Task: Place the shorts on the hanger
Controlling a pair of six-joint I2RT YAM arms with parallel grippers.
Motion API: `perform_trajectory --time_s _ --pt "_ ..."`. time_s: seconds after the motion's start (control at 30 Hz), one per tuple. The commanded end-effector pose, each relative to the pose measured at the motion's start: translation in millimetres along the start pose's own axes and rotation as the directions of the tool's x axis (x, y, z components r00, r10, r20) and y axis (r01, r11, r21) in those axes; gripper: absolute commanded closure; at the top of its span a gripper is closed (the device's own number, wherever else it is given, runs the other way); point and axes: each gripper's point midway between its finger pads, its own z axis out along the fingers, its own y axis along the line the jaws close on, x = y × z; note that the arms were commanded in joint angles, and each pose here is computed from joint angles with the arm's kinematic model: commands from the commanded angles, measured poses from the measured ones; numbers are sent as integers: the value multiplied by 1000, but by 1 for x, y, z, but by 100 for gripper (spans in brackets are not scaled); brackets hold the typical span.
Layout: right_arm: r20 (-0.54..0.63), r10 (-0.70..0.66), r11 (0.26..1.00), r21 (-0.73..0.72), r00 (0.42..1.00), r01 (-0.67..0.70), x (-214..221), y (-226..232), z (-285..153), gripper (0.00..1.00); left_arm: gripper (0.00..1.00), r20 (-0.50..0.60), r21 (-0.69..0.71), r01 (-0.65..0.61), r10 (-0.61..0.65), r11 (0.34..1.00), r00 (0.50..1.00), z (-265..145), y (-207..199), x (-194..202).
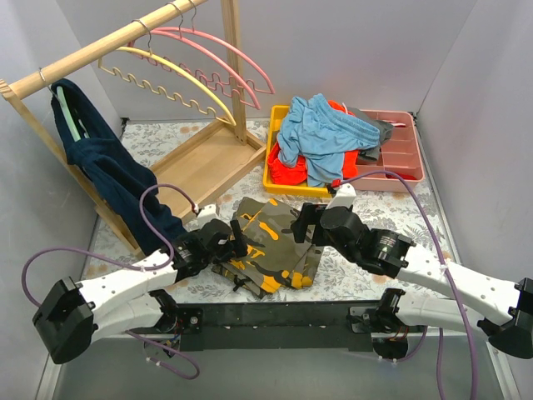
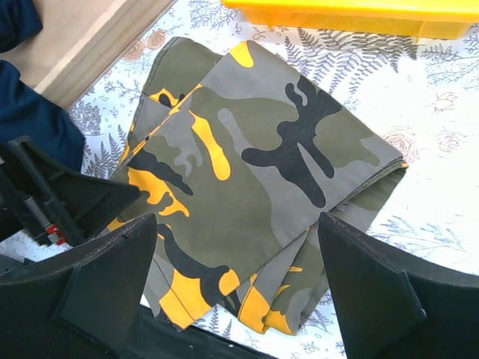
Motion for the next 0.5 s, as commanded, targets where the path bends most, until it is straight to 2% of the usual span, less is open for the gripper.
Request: perform_trajectory --time_s 0.0,0.13,0.27,0.47 --pt "63 -37 999 11 997 36 -25 2 -9 4 2 3 135 -31 31 990 1000 28 -26 10" --pt "74 -57 997 49 996 54 -34 -1 -11 4 2 8 215 -111 112 970 994 35 -54 8" --pt "117 -48 995 93 992 37 -50 -7 -19 3 2 -44 264 -135 151 955 988 43 -83 25" --pt "180 -16 985 170 983 -15 -79 -25 -39 1 2 -117 314 9 29 949 993 48 -126 51"
